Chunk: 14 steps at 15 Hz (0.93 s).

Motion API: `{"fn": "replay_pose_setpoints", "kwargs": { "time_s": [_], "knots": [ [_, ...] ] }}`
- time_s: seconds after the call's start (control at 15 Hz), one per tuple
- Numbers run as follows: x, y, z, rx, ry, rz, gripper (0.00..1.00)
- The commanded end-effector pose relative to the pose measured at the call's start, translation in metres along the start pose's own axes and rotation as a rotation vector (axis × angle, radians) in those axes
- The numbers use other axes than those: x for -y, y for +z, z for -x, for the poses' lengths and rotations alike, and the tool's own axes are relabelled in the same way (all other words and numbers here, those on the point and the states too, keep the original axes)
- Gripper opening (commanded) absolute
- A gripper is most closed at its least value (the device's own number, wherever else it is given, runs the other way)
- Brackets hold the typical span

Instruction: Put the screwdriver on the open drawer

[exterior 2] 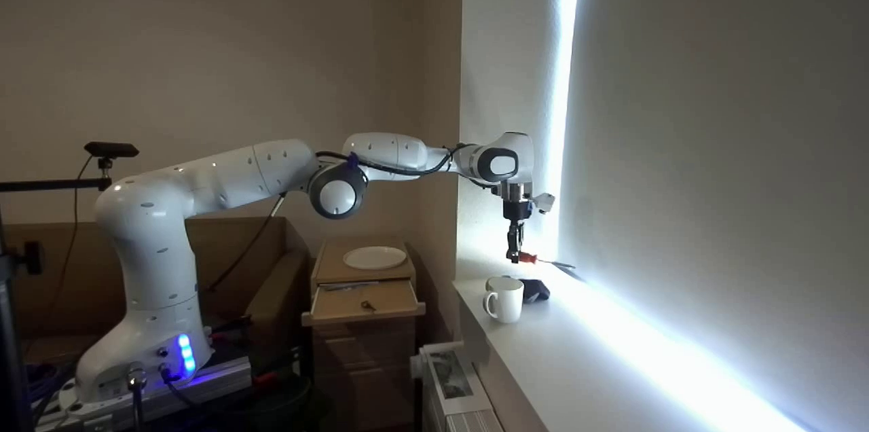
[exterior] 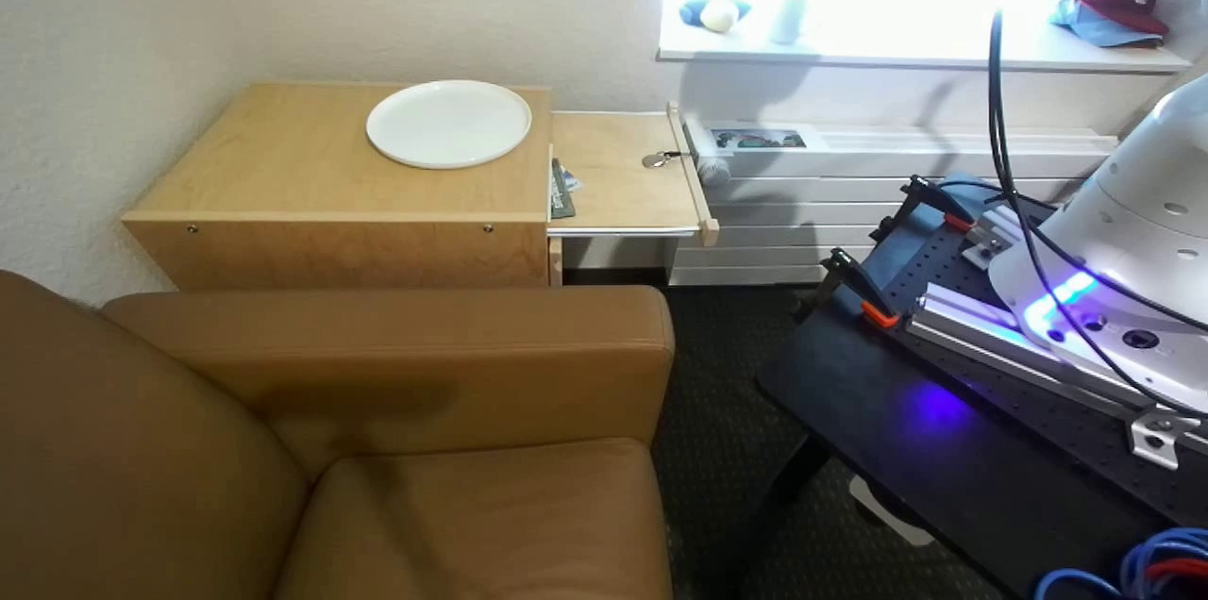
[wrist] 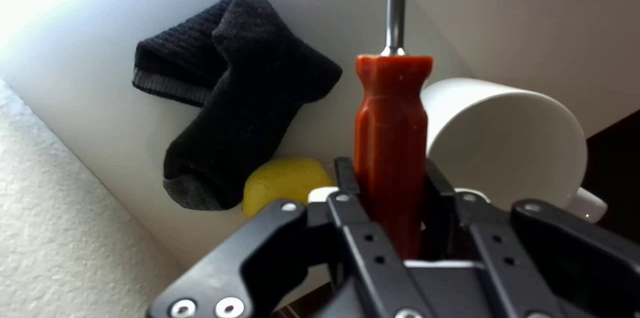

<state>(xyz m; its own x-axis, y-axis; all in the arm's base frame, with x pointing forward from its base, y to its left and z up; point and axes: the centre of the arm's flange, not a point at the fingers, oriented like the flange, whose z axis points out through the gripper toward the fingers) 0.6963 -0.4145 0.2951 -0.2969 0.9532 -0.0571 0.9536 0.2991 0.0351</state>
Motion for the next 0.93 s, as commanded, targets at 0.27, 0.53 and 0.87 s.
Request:
{"fn": "replay_pose_setpoints", "kwargs": {
  "time_s": [0.27,0.53,0.87],
  "knots": [
    [-0.021,0.030,-0.032,-0.042,-0.345,0.035,0.08],
    [-0.055,0.048,-0.050,-0.034,-0.362,0.008,0.08],
    [-0.010,0.037,-0.042,0.002,-0.405,-0.087,0.08]
  ]
}}
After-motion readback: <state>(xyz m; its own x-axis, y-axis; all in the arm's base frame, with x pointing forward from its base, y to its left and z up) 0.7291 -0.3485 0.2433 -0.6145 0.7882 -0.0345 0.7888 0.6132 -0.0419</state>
